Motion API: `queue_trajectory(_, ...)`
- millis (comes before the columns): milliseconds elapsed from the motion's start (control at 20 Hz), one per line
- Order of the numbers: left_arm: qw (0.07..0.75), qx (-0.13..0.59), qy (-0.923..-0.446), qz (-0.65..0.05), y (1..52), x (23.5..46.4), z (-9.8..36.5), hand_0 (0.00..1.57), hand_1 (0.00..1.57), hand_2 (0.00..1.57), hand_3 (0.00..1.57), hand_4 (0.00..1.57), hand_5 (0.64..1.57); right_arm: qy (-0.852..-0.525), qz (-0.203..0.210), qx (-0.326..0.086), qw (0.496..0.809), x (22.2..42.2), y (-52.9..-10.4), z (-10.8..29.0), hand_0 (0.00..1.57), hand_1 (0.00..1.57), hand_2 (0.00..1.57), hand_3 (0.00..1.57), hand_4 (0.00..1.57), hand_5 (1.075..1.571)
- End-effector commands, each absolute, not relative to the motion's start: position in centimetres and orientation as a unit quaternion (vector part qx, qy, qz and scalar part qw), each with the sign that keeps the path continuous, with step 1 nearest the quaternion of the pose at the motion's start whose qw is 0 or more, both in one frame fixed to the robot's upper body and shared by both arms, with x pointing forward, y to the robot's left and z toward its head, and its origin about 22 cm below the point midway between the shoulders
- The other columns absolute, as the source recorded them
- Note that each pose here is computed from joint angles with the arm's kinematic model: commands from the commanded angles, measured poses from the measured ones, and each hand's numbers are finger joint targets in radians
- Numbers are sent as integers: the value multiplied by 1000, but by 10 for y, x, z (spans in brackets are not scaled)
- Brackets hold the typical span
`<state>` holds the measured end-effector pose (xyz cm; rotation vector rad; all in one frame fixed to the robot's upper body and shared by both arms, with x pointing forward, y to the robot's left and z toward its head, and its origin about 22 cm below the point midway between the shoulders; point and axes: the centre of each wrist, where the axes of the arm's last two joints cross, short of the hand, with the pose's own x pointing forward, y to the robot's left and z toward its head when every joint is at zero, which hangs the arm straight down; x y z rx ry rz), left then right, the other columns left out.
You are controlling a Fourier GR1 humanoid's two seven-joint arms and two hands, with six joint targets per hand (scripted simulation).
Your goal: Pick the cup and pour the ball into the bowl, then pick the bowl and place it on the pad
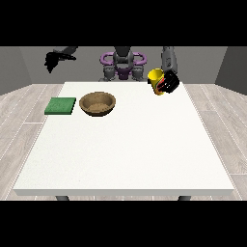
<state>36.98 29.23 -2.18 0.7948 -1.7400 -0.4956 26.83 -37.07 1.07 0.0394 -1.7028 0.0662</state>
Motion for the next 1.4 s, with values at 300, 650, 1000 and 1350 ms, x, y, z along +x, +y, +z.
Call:
queue_trajectory(300, 544, 385, -688, -286, 256, 398, 21, 1459, 1459, 1571, 1571, 1571, 1294, -742, 2, 17, 670, 254, -398, -12, 0, 0, 0, 0, 0, 1569)
queue_trajectory(650, 500, 471, -639, -345, 198, 413, 33, 1501, 1501, 1571, 1571, 1508, 1244, -724, 22, 35, 689, 265, -385, -13, 0, 0, 0, 0, 0, 1570)
queue_trajectory(1000, 370, 538, -589, -477, 144, 419, 50, 1553, 1553, 1571, 1571, 1530, 1298, -708, 4, 18, 706, 251, -400, -31, 0, 0, 0, 0, 0, 1571)
queue_trajectory(1350, 238, 542, -529, -609, 86, 405, 39, 1498, 1498, 1571, 1571, 1571, 1056, -728, 6, 23, 685, 257, -410, -25, 0, 0, 0, 0, 0, 1571)
